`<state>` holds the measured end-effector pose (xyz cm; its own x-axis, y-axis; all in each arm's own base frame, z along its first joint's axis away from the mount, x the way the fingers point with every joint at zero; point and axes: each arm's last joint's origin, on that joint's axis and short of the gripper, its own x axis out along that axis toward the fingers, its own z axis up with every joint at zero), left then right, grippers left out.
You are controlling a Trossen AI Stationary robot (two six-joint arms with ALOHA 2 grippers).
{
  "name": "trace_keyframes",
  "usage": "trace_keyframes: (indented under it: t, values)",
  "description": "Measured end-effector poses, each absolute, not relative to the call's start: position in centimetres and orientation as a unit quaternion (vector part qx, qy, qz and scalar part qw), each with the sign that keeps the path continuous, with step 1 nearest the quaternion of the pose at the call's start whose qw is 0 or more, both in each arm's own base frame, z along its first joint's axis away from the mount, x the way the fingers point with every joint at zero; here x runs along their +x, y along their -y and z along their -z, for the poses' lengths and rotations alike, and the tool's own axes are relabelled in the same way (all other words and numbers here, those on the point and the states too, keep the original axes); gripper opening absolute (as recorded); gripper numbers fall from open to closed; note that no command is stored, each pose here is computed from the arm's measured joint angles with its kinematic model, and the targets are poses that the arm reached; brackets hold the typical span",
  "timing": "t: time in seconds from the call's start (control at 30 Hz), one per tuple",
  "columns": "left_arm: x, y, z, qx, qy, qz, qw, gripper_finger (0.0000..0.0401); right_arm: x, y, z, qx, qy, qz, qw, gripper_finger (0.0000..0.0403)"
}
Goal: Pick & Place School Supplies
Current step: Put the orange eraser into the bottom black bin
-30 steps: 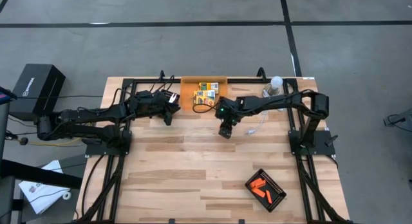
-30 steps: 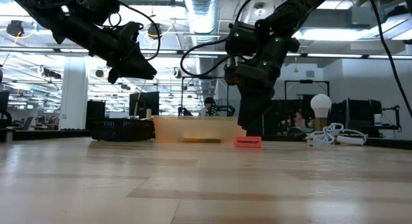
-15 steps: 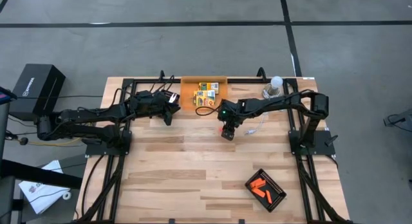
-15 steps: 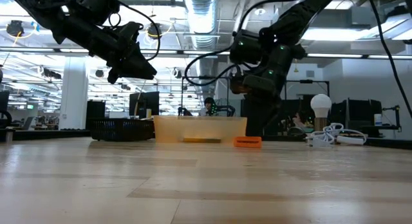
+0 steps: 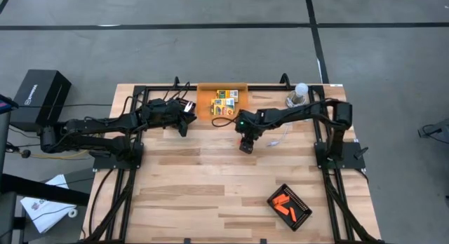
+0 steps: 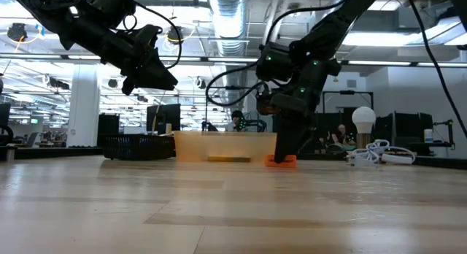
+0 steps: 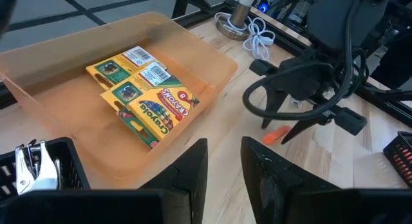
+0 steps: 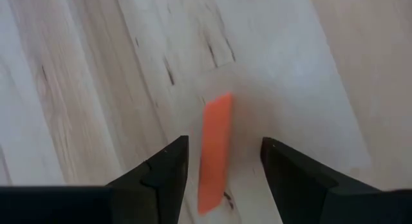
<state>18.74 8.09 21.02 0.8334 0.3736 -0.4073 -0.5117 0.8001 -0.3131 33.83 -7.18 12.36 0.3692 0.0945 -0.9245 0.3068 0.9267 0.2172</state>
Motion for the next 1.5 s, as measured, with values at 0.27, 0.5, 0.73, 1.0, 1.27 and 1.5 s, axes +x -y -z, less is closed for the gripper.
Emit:
trace_keyframes:
  t: [0.27,0.5,0.73,1.0,1.27,1.5]
  values:
    - [18.7,-8.1,-21.0,-0.205,-0.166,-0.236,0.935,0.0090,34.0,7.5,-11.4,0.183,-0.564,0.068,0.802,0.0081]
    - [18.7,-8.1,-21.0,-0.204,-0.166,-0.236,0.935,0.0090,33.5,9.1,-12.6,0.219,-0.535,0.053,0.814,0.0024]
    - [18.7,-8.1,-21.0,-0.193,-0.166,-0.242,0.936,0.0090,32.6,10.5,-16.8,0.266,-0.498,0.010,0.825,0.0022]
    - [18.8,-8.2,-21.2,-0.185,-0.155,-0.253,0.937,0.0090,28.8,8.1,-23.8,0.288,-0.508,-0.021,0.811,0.0022]
    - [18.8,-8.3,-21.3,-0.184,-0.149,-0.254,0.938,0.0090,25.1,-1.1,-25.4,0.307,-0.594,-0.061,0.741,0.0022]
    - [18.8,-8.3,-21.5,-0.181,-0.144,-0.253,0.940,0.0090,20.6,-8.6,-21.0,0.362,-0.656,-0.042,0.661,0.0022]
